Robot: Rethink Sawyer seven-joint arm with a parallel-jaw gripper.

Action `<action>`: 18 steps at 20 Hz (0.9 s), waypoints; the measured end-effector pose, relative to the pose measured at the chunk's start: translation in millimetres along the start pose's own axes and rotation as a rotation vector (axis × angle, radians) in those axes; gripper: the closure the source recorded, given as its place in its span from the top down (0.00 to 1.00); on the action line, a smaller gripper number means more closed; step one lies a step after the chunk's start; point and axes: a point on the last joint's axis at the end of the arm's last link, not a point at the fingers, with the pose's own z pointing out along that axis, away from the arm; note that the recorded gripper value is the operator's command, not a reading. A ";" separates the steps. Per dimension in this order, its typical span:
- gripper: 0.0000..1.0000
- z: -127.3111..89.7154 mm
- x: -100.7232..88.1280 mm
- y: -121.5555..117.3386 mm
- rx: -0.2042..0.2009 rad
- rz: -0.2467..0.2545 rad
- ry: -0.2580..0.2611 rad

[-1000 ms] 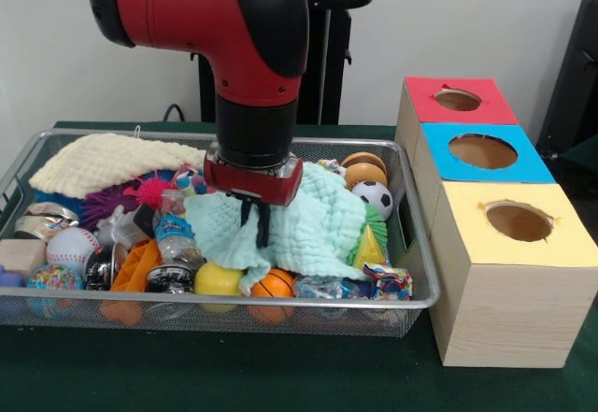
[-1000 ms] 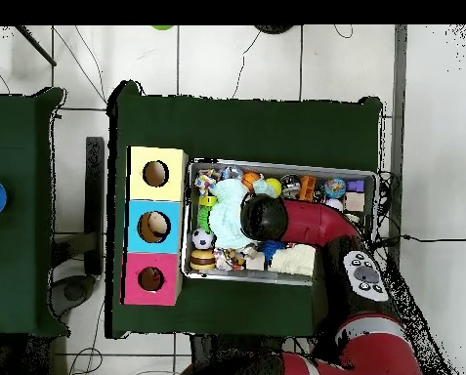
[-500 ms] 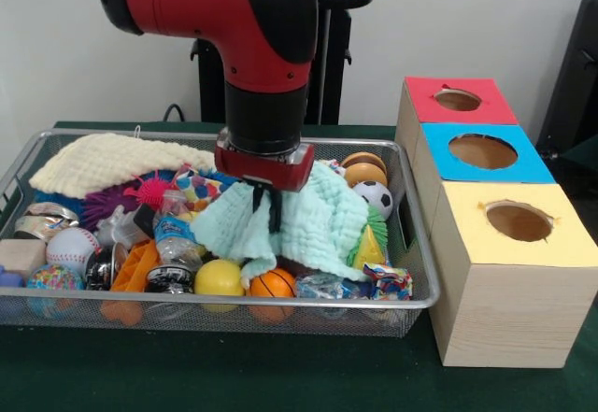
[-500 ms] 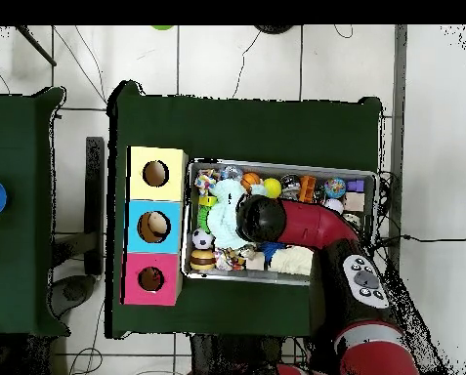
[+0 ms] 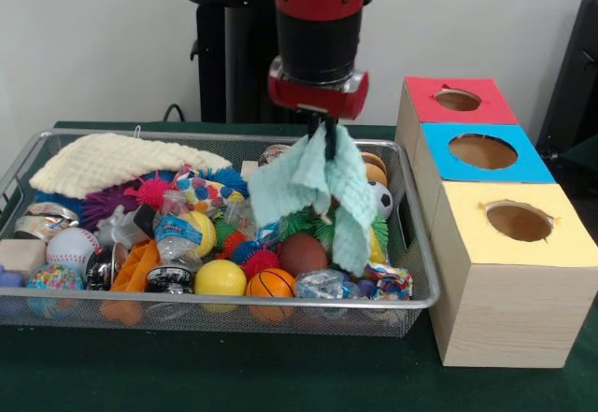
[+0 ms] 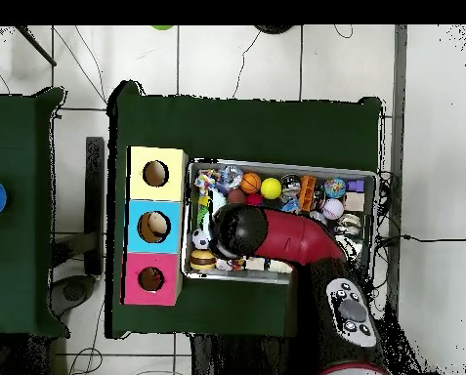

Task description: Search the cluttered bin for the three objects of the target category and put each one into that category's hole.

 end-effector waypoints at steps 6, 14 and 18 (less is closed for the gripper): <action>0.00 -10.2 40.1 24.6 -0.012 0.021 0.132; 0.00 -16.9 84.0 44.4 -0.016 0.065 0.254; 0.00 -16.2 93.0 46.9 -0.018 0.095 0.274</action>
